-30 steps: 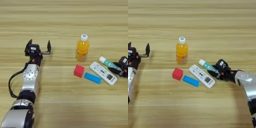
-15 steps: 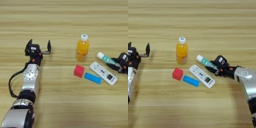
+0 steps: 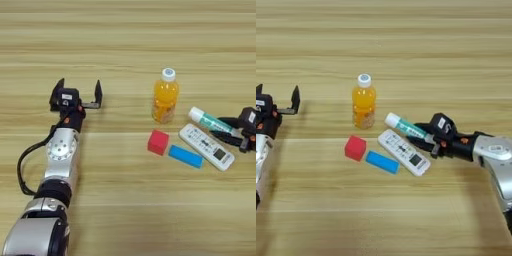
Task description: Move the objects on the table
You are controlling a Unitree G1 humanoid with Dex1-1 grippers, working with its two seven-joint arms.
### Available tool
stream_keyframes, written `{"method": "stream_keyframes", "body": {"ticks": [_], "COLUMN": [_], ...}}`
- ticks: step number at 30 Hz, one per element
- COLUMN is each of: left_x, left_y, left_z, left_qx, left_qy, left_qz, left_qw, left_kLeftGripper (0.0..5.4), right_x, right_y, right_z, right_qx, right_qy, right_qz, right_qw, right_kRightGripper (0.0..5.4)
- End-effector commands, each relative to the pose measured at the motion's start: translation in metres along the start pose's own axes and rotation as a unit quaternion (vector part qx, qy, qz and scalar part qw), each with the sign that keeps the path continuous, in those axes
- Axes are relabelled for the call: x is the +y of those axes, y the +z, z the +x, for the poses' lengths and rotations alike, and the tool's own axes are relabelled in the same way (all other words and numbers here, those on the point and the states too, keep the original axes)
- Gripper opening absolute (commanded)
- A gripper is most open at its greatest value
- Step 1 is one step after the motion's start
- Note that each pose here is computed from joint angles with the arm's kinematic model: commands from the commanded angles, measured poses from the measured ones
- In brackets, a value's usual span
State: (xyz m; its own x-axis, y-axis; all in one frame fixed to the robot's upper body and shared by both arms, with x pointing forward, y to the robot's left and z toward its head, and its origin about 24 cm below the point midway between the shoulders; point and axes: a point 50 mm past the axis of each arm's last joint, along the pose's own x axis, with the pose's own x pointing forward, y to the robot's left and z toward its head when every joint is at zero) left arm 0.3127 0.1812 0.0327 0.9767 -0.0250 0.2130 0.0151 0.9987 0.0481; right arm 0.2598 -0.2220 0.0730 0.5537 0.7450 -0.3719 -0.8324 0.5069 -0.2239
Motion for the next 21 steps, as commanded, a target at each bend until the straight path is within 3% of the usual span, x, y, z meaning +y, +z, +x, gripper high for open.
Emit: {"method": "stream_keyframes", "body": {"ticks": [1,17,21], "left_x": [-0.002,-0.004,-0.004], "left_y": [0.003,0.003,0.003], "left_z": [0.004,0.004,0.004], "left_qx": [-0.006,-0.008,-0.009], "left_qy": [-0.004,-0.005,-0.005], "left_qz": [0.006,0.005,0.004], "left_qw": [1.0,0.9999,0.9999], "left_kLeftGripper": [5.4,5.4,5.4], "right_x": [0.001,0.019,0.026], "right_y": [0.006,0.017,0.018], "right_z": [-0.001,0.033,0.047], "right_qx": [-0.005,-0.026,-0.035], "right_qy": [0.015,0.075,0.082], "right_qz": [-0.014,-0.02,-0.01], "right_qw": [1.0,0.997,0.996], "right_kRightGripper": [1.66,1.66,1.66]}}
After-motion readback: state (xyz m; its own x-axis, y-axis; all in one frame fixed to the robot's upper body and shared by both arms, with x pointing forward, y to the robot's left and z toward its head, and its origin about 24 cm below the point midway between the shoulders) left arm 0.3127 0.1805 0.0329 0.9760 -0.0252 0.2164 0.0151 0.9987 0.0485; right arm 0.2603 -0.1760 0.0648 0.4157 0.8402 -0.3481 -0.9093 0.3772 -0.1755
